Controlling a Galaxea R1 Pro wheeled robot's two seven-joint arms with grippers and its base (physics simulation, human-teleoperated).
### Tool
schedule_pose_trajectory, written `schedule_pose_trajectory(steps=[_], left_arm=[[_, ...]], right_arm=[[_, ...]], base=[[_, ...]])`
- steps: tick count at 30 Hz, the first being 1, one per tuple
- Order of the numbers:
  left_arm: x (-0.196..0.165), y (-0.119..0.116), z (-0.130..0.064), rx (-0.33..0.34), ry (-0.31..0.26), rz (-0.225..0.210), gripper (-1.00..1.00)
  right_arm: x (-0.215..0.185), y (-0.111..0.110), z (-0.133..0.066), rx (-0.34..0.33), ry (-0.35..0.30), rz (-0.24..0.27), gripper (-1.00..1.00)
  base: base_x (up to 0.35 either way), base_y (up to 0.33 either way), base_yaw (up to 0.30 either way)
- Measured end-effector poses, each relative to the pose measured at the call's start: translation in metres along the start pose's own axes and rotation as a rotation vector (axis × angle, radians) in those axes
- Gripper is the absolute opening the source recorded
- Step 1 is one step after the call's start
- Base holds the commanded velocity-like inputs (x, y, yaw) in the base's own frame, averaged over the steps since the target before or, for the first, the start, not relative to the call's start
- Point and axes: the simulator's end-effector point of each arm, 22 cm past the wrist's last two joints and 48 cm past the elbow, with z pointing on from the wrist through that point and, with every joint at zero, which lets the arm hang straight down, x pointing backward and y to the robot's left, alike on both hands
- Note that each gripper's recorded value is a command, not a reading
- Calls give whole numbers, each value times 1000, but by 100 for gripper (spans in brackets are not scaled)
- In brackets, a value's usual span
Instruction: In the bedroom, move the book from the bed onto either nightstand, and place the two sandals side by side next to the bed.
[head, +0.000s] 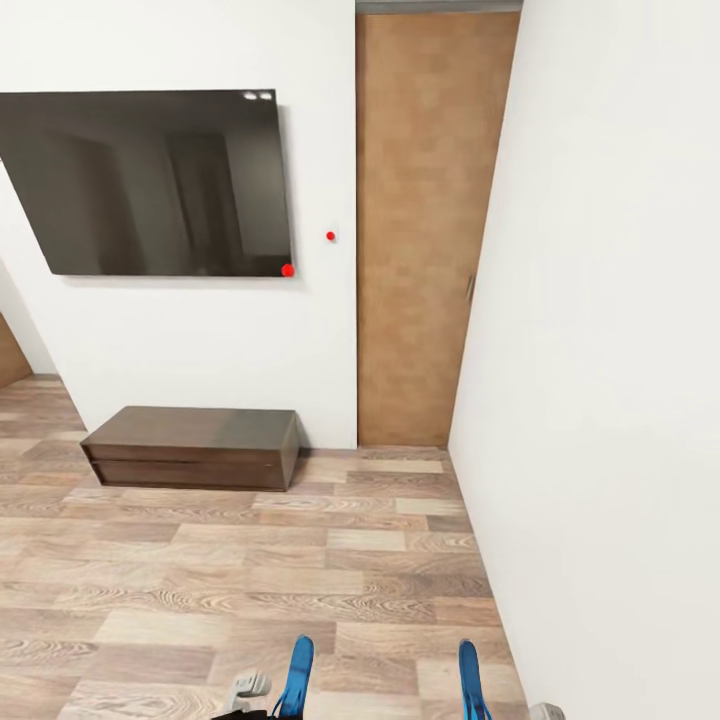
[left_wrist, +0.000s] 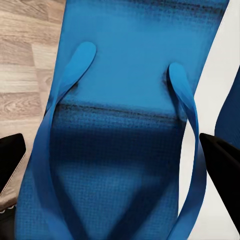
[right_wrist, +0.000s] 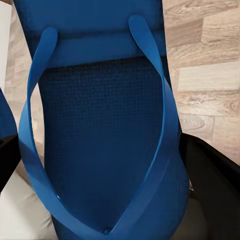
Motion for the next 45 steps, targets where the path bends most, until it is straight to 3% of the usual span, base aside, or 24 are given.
schedule_pose_trajectory(steps=[45], left_arm=[[0,0,0,0,0,0,-100]], right_arm=[[0,0,0,0,0,0,-100]], base=[[325,0,0]])
